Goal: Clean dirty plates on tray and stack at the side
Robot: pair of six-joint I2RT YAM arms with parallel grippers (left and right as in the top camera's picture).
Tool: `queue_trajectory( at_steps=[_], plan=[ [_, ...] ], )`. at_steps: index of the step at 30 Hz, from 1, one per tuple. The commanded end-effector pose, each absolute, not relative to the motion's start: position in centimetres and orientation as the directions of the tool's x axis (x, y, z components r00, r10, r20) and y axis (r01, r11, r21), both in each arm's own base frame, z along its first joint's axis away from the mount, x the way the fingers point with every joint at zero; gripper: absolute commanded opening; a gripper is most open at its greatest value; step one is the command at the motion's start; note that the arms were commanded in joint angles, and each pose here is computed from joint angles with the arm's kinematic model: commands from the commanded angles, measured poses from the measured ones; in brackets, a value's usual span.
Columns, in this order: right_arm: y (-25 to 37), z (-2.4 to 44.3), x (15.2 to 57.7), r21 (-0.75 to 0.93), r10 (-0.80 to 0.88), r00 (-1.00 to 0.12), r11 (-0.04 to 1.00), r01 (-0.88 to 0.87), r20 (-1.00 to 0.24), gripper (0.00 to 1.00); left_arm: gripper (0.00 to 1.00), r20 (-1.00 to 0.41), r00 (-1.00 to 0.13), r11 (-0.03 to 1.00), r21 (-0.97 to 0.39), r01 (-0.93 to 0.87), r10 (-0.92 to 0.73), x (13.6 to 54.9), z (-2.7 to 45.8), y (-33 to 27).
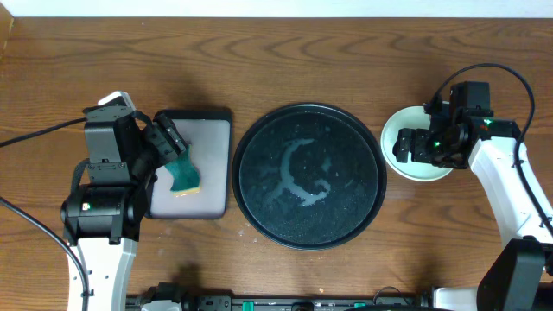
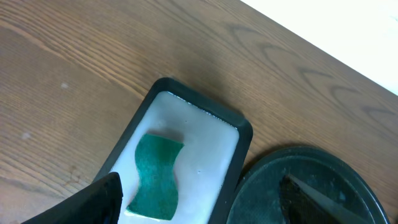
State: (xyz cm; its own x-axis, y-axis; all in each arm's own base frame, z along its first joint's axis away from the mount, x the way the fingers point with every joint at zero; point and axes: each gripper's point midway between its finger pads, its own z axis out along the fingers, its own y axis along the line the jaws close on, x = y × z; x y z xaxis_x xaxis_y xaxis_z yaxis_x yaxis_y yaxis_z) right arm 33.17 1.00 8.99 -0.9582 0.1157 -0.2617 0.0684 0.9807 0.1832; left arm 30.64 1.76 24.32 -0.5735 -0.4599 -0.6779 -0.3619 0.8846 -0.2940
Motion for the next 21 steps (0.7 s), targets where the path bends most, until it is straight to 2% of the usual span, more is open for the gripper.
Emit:
queue_trajectory(
  at_steps=[1,6,10,14,17,21],
  plan=[
    [1.1,8.8,32.9,0.169,0.093,-0.961,0.984,0.050,-0.259,0.99,0.80,-0.690,-0.558,0.883,-0.295,-0.366,-0.462,30.8,25.0,2.0],
    [1.1,12.2,32.9,0.168,0.091,-0.927,0.985,0.031,-0.364,0.99,0.80,-0.690,-0.558,0.883,-0.295,-0.366,-0.462,30.8,25.0,2.0],
    [1.2,18.1,32.2,0.161,0.085,-0.840,0.987,-0.003,-0.536,0.99,0.80,-0.690,-0.558,0.883,-0.295,-0.366,-0.462,30.8,25.0,2.0],
    [0.8,26.9,30.0,0.103,0.059,-0.623,0.994,-0.036,-0.780,0.99,0.80,-0.690,-0.557,0.883,-0.295,-0.366,-0.462,30.8,25.0,2.0],
    [0.8,32.9,27.5,0.072,0.044,-0.421,0.996,-0.051,-0.906,0.99,0.80,-0.690,-0.558,0.883,-0.295,-0.366,-0.462,30.8,25.0,2.0],
    [1.1,38.6,23.4,0.041,0.027,-0.182,0.997,-0.071,-0.983,0.99,0.80,-0.690,-0.558,0.883,-0.295,-0.366,-0.462,30.8,25.0,2.0]
  ],
)
